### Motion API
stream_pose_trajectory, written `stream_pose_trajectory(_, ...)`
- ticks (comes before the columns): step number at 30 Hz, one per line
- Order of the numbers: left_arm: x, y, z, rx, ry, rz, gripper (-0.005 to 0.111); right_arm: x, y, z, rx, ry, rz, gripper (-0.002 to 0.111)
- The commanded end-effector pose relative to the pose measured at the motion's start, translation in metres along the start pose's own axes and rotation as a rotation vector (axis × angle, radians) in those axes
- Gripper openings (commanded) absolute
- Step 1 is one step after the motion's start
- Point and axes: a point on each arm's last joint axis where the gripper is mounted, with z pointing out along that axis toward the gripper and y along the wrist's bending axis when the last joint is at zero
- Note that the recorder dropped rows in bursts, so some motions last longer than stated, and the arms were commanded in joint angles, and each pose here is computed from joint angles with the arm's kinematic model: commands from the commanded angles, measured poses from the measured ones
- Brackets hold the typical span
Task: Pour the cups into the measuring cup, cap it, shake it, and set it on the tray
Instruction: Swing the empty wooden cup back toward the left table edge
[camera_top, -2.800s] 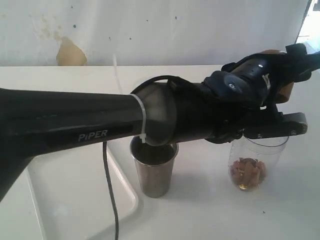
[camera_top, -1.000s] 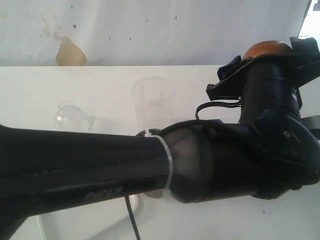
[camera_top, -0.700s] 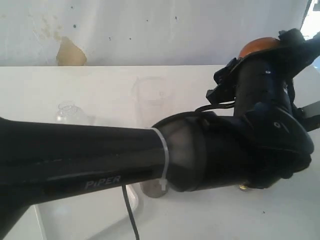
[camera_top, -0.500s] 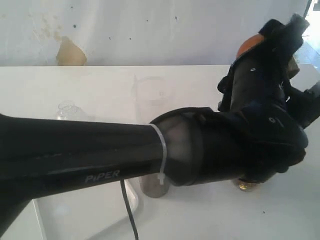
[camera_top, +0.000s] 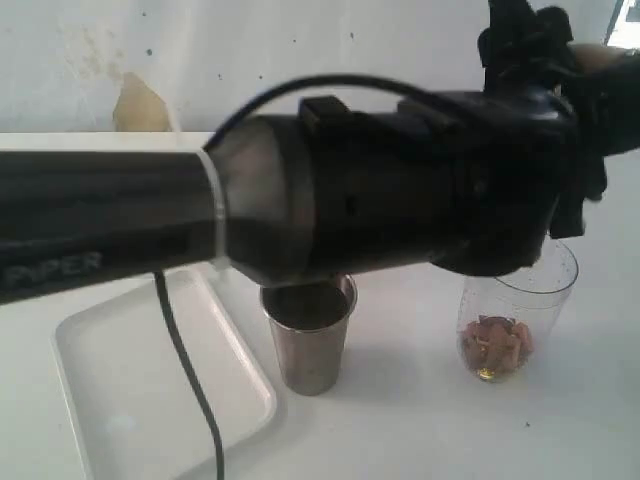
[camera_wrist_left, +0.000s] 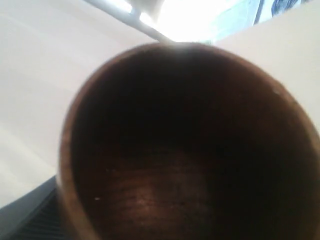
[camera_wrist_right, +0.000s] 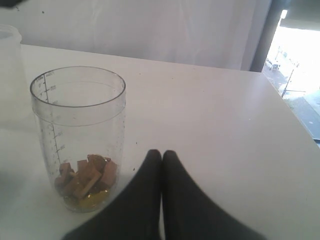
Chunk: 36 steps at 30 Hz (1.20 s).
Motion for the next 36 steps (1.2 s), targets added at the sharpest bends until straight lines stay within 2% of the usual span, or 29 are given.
stream_pose_trajectory(1, -0.015, 0.028, -0.023, 0.041, -0.101, -0.084, 0.000, -0.001, 0.000, 0.000, 0.007, -0.012, -0.001, 0.000)
stream_pose_trajectory(3, -0.020, 0.030, -0.029, 0.089, -0.145, -0.080, 0.000, -0.001, 0.000, 0.000, 0.007, -0.012, -0.001, 0.000)
stream_pose_trajectory(5, -0.025, 0.028, -0.034, 0.127, -0.177, -0.020, 0.000, -0.001, 0.000, 0.000, 0.007, -0.012, -0.001, 0.000)
stream_pose_trajectory(10, -0.034, 0.010, -0.043, 0.189, -0.215, 0.145, 0.000, -0.001, 0.000, 0.000, 0.007, -0.012, -0.001, 0.000)
stream_pose_trajectory(17, -0.040, -0.005, -0.066, 0.228, -0.264, 0.237, 0.000, -0.001, 0.000, 0.000, 0.007, -0.012, -0.001, 0.000)
stream_pose_trajectory(23, -0.032, 0.009, -0.085, 0.247, -0.238, 0.153, 0.000, -0.001, 0.000, 0.000, 0.007, -0.012, -0.001, 0.000)
stream_pose_trajectory(25, -0.031, 0.013, -0.095, 0.257, -0.289, 0.136, 0.000, -0.001, 0.000, 0.000, 0.007, -0.012, -0.001, 0.000)
stream_pose_trajectory(29, -0.031, 0.019, -0.121, 0.312, -0.443, 0.028, 0.000, -0.001, 0.000, 0.000, 0.007, -0.012, -0.001, 0.000)
stream_pose_trajectory(36, -0.011, 0.021, -0.154, 0.354, -0.513, -0.006, 0.000, -0.001, 0.000, 0.000, 0.007, -0.012, -0.001, 0.000)
